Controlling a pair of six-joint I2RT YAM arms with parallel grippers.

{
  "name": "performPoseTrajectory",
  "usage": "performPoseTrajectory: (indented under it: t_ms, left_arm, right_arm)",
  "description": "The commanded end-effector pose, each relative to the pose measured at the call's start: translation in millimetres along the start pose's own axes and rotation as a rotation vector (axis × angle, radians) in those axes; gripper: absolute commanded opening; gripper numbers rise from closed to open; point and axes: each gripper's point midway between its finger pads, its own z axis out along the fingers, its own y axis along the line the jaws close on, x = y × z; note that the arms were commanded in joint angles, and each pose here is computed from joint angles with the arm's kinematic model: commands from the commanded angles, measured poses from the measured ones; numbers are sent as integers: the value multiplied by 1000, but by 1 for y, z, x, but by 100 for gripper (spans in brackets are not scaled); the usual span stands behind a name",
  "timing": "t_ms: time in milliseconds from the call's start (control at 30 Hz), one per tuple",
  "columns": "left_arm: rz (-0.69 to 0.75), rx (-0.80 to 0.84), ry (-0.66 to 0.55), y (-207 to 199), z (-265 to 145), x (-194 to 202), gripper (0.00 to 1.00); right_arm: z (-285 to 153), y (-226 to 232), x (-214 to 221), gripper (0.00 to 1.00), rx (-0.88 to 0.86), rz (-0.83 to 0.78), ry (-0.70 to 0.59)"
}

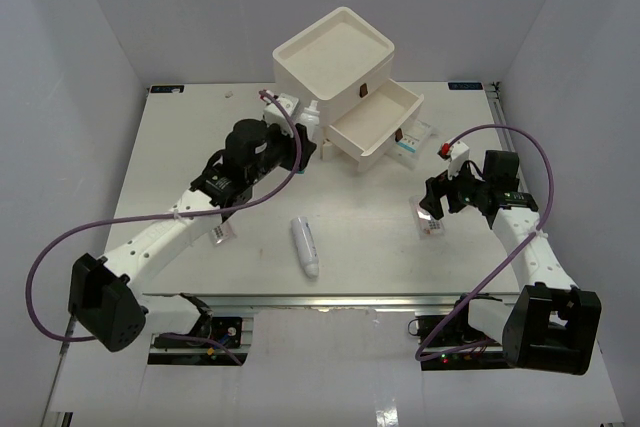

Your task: Organize the makeup

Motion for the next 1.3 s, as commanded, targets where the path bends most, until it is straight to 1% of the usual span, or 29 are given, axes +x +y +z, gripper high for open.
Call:
performPoseTrajectory:
  t_ms: [0, 33, 67, 100, 133, 200, 233, 267, 300, 333, 367, 467, 567, 633, 700, 833, 900, 967, 1067, 1167, 1267]
  left_arm:
    - [119, 109, -90, -46, 36, -52, 2]
    - [130, 117, -94, -52, 44, -58, 2]
    - [153, 133, -122, -63, 52, -76, 3]
    - [172, 134, -132, -69, 62, -85, 3]
    - [185, 104, -98, -68, 82, -74, 4]
    - [215, 106, -100, -82, 100, -78, 5]
    - [235, 92, -99, -85, 116, -81, 5]
    - [254, 81, -107, -89, 128, -86, 6]
    - [271, 78, -138, -94, 132, -101, 7]
    - [287, 56, -100, -93, 152, -83, 7]
    - [297, 53, -125, -95, 151, -96, 8]
    - [348, -4, -94, -90, 193, -75, 10]
    - [365, -44, -103, -88, 207, -72, 11]
    - [377, -75, -113, -84, 215, -69, 16]
    - [391, -92, -112, -81, 220, -65, 22]
    - [426, -121, -92, -75, 226, -53, 38]
    - [436, -132, -85, -73, 227, -48, 50]
    - [439, -132, -80, -73, 227, -46, 66]
    - [440, -116, -92, -81, 221, -53, 82]
    - [435, -96, -123, -92, 211, -70, 89]
    - [422, -67, -145, -104, 200, -83, 91]
  right_arm:
    - [-4, 1, -7, 86, -5, -22, -32]
    - [-4, 2, -7, 86, -5, -22, -33]
    - [-5, 2, -7, 86, -3, -22, -35]
    - [-5, 2, -8, 86, -2, -22, -37]
    - [-6, 2, -8, 86, -1, -23, -38]
    - [-6, 2, -9, 86, -2, -24, -42]
    - [-6, 2, -9, 86, -3, -24, -44]
    - [-7, 2, -9, 86, -4, -25, -45]
    - [-7, 2, -9, 86, -3, -24, -45]
    - [-7, 2, -10, 86, -3, -24, -47]
    - [-7, 2, -10, 86, -5, -23, -48]
    - [-9, 2, -11, 86, -5, -26, -55]
    - [-10, 2, -11, 86, -6, -24, -60]
    - [-10, 3, -11, 86, -12, -25, -64]
    - [-11, 4, -11, 86, -13, -21, -65]
    - [-12, 5, -12, 86, -20, -23, -73]
    - [-12, 5, -11, 86, -21, -19, -71]
    - [-12, 5, -11, 86, -22, -19, -73]
    - [-12, 5, -10, 86, -25, -17, -71]
    - [-12, 7, -10, 86, -39, -24, -71]
    - [-11, 10, -8, 86, -61, -36, -68]
